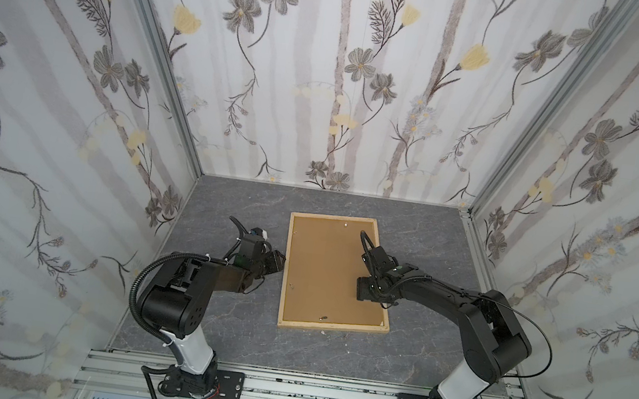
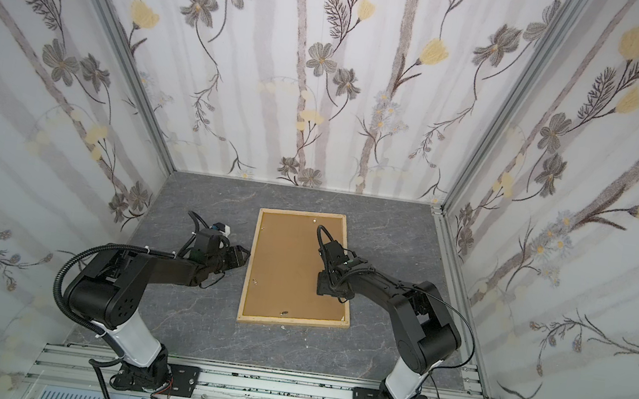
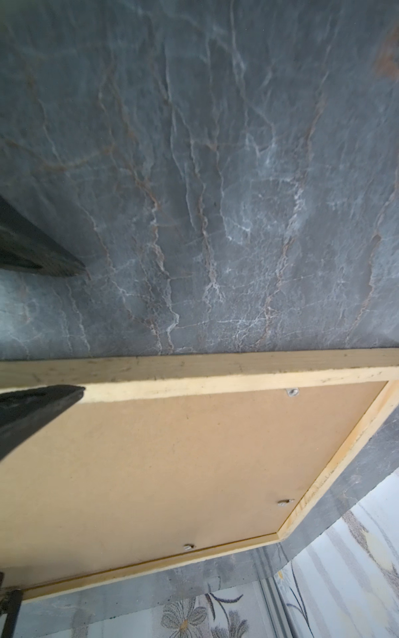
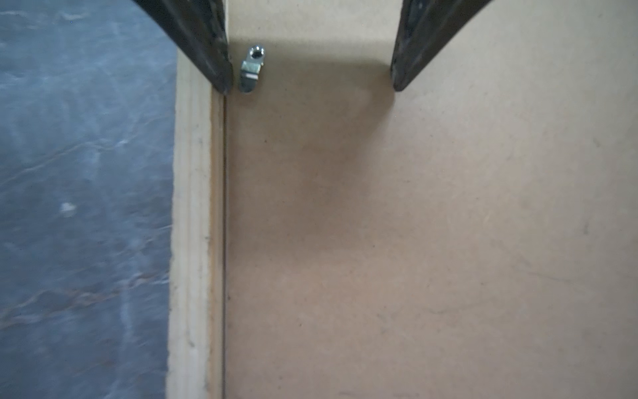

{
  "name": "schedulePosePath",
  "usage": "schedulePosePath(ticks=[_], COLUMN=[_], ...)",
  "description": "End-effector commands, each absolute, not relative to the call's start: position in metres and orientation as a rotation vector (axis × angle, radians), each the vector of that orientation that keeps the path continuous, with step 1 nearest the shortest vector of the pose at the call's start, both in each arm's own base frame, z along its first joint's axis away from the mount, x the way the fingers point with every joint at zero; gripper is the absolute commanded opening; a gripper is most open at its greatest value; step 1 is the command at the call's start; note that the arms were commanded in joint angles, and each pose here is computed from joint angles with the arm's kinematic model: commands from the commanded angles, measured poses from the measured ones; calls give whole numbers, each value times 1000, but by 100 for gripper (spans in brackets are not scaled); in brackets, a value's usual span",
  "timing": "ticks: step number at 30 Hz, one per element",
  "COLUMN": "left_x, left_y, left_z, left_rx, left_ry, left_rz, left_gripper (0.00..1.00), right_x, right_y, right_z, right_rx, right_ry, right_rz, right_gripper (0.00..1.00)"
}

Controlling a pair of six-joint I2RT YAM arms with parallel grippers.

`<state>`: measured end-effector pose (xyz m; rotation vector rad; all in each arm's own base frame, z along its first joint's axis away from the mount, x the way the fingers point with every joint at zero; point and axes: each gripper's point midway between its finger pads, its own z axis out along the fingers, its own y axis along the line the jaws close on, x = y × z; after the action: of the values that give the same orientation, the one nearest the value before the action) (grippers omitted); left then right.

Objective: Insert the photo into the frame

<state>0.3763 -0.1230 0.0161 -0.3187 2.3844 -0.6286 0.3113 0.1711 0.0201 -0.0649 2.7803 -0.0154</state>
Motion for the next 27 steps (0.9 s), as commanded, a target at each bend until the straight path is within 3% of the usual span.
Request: schedulePosePath(ticks=[1, 7, 16, 27], left_x=[306, 306, 308, 328], left_y=[-95, -95, -96, -116], left_z=[-47, -47, -45, -20], left_rx=[-460, -460, -460, -402], left_ry=[2739, 2739, 2731, 2667], left_rz=[-416, -418, -428, -431], left_gripper=[55, 55, 56, 63], right_x=[302, 298, 318, 310], right_y=[136, 170, 191, 200], right_z=[11, 14, 79, 29], right_rx=[-46, -114, -148, -261], right_ry=[2789, 2824, 2709, 2843], right_rz=[-260, -53, 43, 31], right_gripper=[74, 76, 82, 81])
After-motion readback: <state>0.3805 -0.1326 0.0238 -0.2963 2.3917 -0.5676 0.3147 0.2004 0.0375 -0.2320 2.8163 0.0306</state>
